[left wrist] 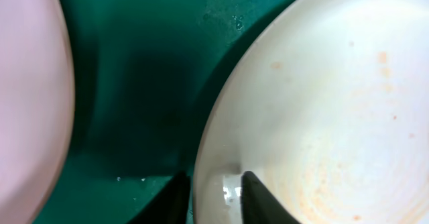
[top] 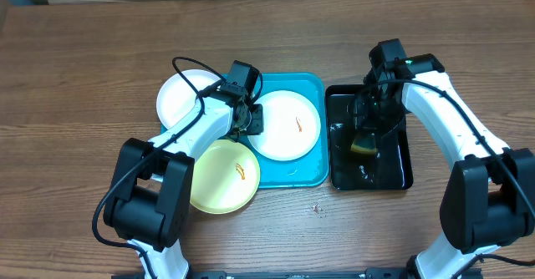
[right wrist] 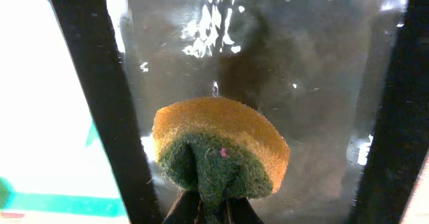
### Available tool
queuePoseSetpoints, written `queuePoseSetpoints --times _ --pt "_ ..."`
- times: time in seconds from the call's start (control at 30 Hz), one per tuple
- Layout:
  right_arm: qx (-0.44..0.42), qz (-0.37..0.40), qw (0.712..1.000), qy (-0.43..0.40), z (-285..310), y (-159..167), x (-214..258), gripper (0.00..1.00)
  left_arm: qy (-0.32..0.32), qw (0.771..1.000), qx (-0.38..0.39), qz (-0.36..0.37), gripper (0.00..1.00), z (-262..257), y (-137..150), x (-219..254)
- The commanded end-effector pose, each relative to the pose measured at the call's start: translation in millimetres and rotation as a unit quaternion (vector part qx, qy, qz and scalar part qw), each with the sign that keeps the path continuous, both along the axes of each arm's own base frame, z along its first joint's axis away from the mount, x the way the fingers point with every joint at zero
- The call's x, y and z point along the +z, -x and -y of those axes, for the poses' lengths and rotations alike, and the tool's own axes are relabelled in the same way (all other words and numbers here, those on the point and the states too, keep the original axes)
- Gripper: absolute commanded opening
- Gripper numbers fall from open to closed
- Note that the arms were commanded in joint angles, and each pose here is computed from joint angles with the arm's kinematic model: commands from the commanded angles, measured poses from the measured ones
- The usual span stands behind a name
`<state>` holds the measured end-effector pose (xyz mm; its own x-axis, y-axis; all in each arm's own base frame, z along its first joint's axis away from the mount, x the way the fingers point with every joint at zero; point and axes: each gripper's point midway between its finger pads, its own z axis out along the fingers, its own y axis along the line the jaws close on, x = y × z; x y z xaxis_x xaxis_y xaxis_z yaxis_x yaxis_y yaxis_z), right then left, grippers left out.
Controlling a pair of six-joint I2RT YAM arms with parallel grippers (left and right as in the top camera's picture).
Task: Clean dirty plates on tray and stack at the side
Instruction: 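Scrub the held white plate with the sponge in the right gripper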
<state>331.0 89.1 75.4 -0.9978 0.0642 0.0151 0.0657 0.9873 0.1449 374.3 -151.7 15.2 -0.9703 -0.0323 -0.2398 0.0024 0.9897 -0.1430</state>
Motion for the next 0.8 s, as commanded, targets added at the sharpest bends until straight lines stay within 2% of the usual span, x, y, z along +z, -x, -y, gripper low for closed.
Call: queuePoseSetpoints --times 0.0,0.07,0.23,0.5,0.77 --pt "-0.001 0.032 0.999 -0.031 -15.0 -8.0 21.0 0.04 0.014 1.0 -0.003 -0.014 0.1 4.9 5.8 -6.2" --pt "0.011 0.043 0.998 -0.033 -23.5 -11.4 21.6 0.04 0.013 1.0 -0.003 -0.015 0.04 4.7 6.3 -6.3" --pt "0.049 0.105 0.993 0.002 -48.4 -28.2 23.6 0.04 0.013 1.0 -0.003 -0.016 0.04 4.5 6.6 -6.4" --pt "0.113 0.222 0.965 0.084 -93.5 -49.6 34.7 0.04 0.012 1.0 -0.003 -0.018 0.04 4.2 7.4 -6.6" --pt "0.135 0.216 0.963 0.086 -113.8 -49.0 -0.2 0.04 0.012 1.0 -0.003 -0.018 0.06 4.2 7.4 -6.6"
